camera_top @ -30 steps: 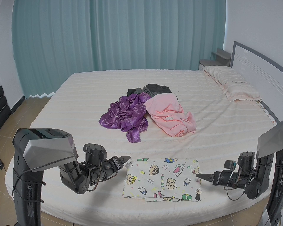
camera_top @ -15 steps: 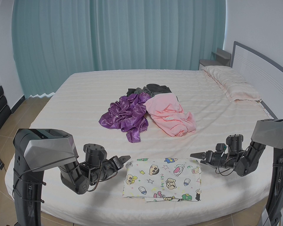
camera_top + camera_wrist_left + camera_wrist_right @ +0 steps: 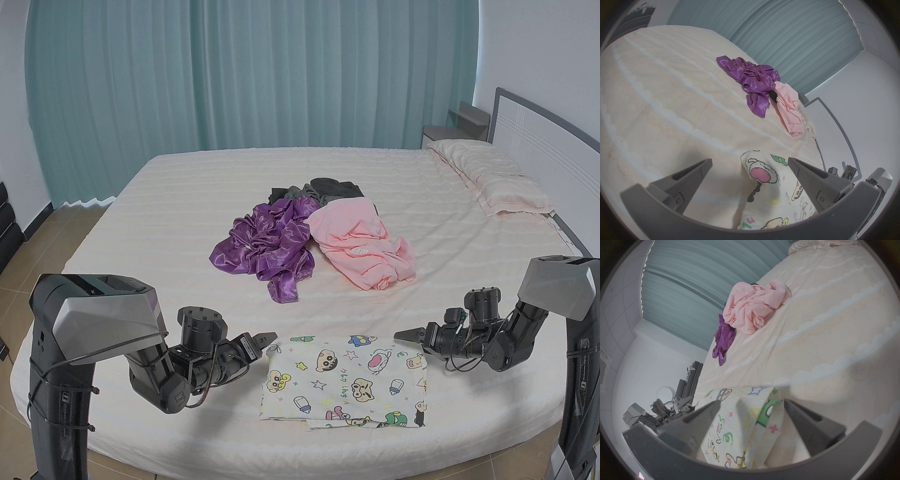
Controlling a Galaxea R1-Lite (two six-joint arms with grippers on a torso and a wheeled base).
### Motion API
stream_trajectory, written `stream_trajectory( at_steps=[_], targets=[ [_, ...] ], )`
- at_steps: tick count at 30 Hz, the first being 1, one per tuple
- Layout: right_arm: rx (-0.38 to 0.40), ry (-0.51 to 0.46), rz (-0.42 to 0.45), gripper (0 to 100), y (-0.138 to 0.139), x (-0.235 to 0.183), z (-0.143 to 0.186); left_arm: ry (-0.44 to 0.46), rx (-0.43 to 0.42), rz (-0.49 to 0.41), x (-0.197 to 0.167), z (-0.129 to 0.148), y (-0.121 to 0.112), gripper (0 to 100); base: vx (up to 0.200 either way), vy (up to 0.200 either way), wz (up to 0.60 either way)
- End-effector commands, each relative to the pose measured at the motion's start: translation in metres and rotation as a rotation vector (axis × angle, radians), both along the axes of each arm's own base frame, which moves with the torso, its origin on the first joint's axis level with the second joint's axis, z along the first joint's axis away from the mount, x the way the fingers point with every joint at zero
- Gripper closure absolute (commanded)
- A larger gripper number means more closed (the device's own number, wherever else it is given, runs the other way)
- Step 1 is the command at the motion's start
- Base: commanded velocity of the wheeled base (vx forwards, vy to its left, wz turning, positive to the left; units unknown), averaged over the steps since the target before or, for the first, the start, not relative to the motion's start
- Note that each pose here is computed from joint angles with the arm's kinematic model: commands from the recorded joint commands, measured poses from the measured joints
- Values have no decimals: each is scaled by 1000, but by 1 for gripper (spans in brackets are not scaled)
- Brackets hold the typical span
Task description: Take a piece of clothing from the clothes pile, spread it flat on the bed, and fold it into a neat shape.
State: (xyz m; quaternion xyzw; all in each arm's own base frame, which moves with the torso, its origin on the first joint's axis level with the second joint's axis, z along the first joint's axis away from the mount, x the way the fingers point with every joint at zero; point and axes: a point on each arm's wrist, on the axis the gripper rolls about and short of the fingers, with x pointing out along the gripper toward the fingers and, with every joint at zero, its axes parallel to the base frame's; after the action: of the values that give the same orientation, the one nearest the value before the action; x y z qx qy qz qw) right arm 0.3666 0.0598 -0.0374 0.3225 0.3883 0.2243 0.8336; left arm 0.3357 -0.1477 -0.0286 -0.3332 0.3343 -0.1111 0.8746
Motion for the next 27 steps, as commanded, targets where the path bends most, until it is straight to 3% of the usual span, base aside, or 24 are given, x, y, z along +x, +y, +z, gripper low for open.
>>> stream_trajectory(
  at_steps=[1, 7, 15, 22, 23, 27],
  targets=[
    [12, 7, -13, 100, 0, 4, -2, 2, 0, -1, 0, -1, 0, 0, 0, 0, 0],
    [19, 5, -24, 100, -2, 6, -2, 2, 0, -1, 0, -1, 0, 0, 0, 0, 0],
    [38, -82, -117, 100, -5, 14, 2, 2, 0, -1, 0, -1, 0, 0, 0, 0, 0],
    [31, -75, -128, 100, -5, 14, -4, 2, 0, -1, 0, -1, 0, 0, 0, 0, 0],
    [30, -74, -128, 0, -5, 14, -4, 2, 0, -1, 0, -1, 0, 0, 0, 0, 0],
    [22, -83, -149, 0, -6, 17, -4, -2, 1, 0, 0, 0, 0, 0, 0, 0, 0]
  ],
)
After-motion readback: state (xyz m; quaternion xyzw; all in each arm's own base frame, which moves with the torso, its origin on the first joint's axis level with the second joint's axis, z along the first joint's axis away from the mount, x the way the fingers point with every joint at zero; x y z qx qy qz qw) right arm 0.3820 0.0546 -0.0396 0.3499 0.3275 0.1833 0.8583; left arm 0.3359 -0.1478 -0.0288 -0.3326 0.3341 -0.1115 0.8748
